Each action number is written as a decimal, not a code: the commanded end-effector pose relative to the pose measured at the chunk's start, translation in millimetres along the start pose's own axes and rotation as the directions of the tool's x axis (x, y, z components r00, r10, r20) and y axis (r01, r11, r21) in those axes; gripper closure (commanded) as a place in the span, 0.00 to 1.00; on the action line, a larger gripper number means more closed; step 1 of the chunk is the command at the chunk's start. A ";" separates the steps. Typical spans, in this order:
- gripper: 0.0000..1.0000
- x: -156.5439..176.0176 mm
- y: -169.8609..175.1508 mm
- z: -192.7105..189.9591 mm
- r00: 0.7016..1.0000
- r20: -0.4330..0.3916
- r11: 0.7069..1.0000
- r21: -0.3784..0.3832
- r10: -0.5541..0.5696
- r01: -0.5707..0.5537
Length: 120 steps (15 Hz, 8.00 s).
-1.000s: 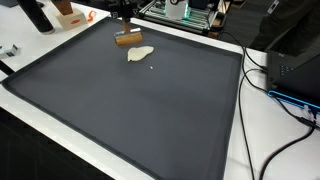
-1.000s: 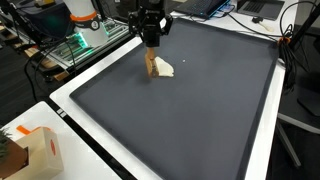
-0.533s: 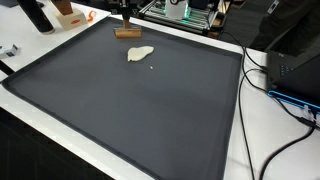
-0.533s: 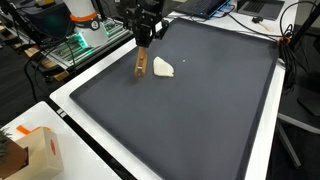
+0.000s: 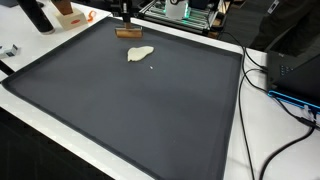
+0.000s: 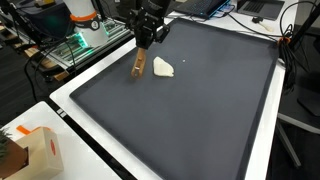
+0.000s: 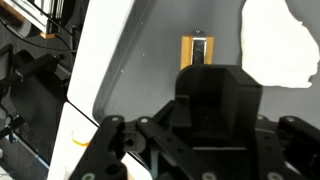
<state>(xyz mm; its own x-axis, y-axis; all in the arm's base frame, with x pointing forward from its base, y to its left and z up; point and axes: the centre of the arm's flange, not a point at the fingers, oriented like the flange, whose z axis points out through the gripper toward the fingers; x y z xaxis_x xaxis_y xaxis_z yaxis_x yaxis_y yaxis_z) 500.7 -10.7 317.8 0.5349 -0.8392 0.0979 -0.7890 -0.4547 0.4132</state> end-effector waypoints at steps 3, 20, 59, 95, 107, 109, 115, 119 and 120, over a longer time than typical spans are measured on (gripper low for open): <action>0.79 0.6 -10.0 1.8 0.998 -0.046 0.995 -0.083 0.044 -0.047; 0.79 5.4 -24.8 15.1 0.995 -0.079 0.977 -0.202 0.058 -0.073; 0.79 12.2 -15.6 -2.9 0.865 -0.068 0.867 -0.073 -0.497 0.493; 0.54 -25.1 100.0 -116.8 -0.179 -0.395 -0.147 -0.109 -0.901 0.983; 0.79 -33.3 64.6 -76.7 -0.277 -0.423 -0.220 -0.180 -0.862 0.959; 0.79 -37.9 51.9 -59.0 -0.294 -0.436 -0.221 -0.211 -0.850 0.952; 0.79 -51.5 23.3 -12.7 -0.316 -0.383 -0.242 -0.229 -0.868 0.943; 0.79 -55.8 14.0 0.8 -0.335 -0.371 -0.268 -0.220 -0.866 0.938; 0.79 -56.5 12.2 3.1 -0.339 -0.375 -0.275 -0.216 -0.863 0.937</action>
<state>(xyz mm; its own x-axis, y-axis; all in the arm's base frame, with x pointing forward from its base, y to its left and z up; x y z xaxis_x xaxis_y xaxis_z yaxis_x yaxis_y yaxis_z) 460.3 28.3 322.3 0.6196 0.7823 -0.0635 0.7792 -0.6033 0.1700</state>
